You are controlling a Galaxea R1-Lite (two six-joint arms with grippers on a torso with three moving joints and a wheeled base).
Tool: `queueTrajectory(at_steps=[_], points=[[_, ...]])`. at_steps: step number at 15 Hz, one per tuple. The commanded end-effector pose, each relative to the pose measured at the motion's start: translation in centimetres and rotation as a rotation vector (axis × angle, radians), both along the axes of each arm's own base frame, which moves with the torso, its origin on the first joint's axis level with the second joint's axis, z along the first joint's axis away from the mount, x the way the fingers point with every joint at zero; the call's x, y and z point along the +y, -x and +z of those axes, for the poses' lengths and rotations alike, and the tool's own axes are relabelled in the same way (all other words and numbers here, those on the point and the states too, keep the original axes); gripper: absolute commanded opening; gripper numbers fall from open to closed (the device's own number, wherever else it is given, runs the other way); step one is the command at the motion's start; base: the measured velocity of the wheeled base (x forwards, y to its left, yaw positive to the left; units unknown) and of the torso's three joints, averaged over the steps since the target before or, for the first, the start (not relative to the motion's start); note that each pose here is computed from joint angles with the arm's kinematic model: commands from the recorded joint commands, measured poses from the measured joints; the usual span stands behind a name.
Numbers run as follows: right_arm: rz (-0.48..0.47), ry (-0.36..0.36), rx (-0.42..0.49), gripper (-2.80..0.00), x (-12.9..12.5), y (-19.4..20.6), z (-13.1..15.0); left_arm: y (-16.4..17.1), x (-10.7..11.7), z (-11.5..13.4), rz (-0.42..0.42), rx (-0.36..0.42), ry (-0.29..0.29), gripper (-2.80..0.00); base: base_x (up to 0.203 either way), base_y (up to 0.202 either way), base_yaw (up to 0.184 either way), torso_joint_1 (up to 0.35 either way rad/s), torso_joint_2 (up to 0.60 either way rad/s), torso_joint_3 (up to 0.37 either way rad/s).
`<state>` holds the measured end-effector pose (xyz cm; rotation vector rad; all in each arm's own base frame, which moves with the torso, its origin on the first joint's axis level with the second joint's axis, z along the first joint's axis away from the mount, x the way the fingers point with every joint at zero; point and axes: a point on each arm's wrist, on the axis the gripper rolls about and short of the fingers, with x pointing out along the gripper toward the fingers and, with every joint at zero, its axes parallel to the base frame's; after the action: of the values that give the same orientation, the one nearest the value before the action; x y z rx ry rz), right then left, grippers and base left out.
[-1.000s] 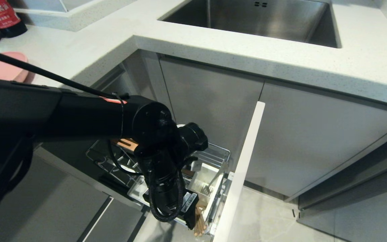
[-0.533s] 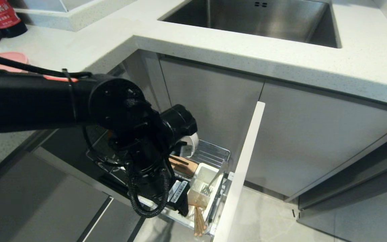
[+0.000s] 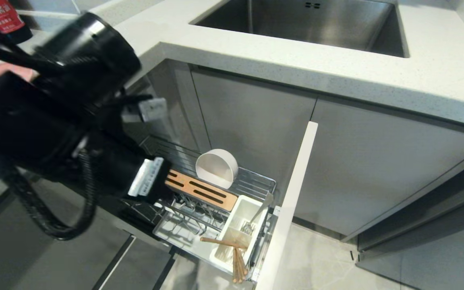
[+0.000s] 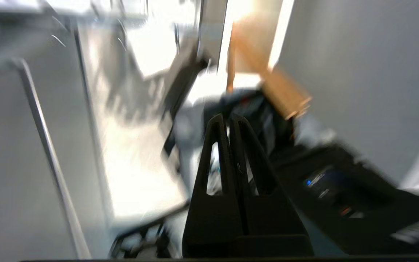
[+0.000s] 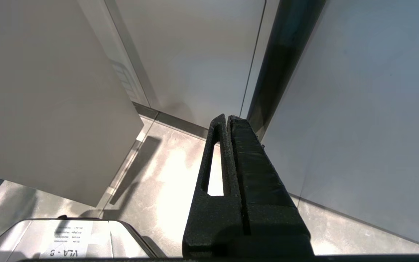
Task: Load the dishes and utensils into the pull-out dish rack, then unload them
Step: Pick up the chopsticks and place it in the cupboard
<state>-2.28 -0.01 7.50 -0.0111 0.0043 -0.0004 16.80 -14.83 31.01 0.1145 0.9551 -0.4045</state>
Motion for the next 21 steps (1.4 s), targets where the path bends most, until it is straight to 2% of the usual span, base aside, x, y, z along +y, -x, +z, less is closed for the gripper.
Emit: queueTrajectory(at_steps=[1,4,5,7,9,10,12,14,17,21], points=[[0.000,0.000,0.001,-2.80,0.0,0.0,0.0,3.1,3.9,3.9,0.050,-0.158,0.142,-2.80,0.000,0.000,0.000,0.000,0.00,0.000],[0.000,0.001,-0.001,-2.80,0.0,0.0,0.0,5.8,8.2,8.5,0.190,-0.450,0.380,-2.80,0.000,0.000,0.000,0.000,0.00,0.000],[0.000,0.000,0.001,-2.80,0.0,0.0,0.0,6.4,9.2,9.4,0.235,-0.522,0.429,-2.80,0.000,0.000,0.000,0.000,0.00,0.000],[0.000,0.000,0.000,-2.80,0.0,0.0,0.0,7.3,11.1,10.7,0.346,-0.651,0.473,-2.80,0.000,0.000,0.000,0.000,0.00,0.000],[0.000,0.000,0.000,-2.80,0.0,0.0,0.0,8.4,12.7,11.9,0.454,-0.788,0.491,-2.80,0.000,0.000,0.000,0.000,0.00,0.000],[0.000,0.000,0.000,-2.80,0.0,0.0,0.0,8.7,13.4,12.3,0.519,-0.847,0.477,-2.80,0.000,0.000,0.000,0.000,0.00,0.000],[0.000,0.000,0.000,-2.80,0.0,0.0,0.0,8.9,14.7,12.7,0.658,-0.930,0.391,-2.80,0.000,0.000,0.000,0.000,0.00,0.000],[0.000,0.001,0.002,-2.80,0.0,0.0,0.0,9.3,15.7,12.9,0.766,-0.960,0.309,-2.80,0.000,0.000,0.000,0.000,0.00,0.000],[0.000,0.000,0.002,-2.80,0.0,0.0,0.0,10.0,16.6,12.8,0.905,-0.862,0.196,-2.80,0.000,0.000,0.000,0.000,0.00,0.000],[0.000,0.000,0.002,-2.80,0.0,0.0,0.0,7.5,17.3,11.9,0.957,-0.724,0.133,-2.80,0.000,0.000,0.000,0.000,0.00,0.000]])
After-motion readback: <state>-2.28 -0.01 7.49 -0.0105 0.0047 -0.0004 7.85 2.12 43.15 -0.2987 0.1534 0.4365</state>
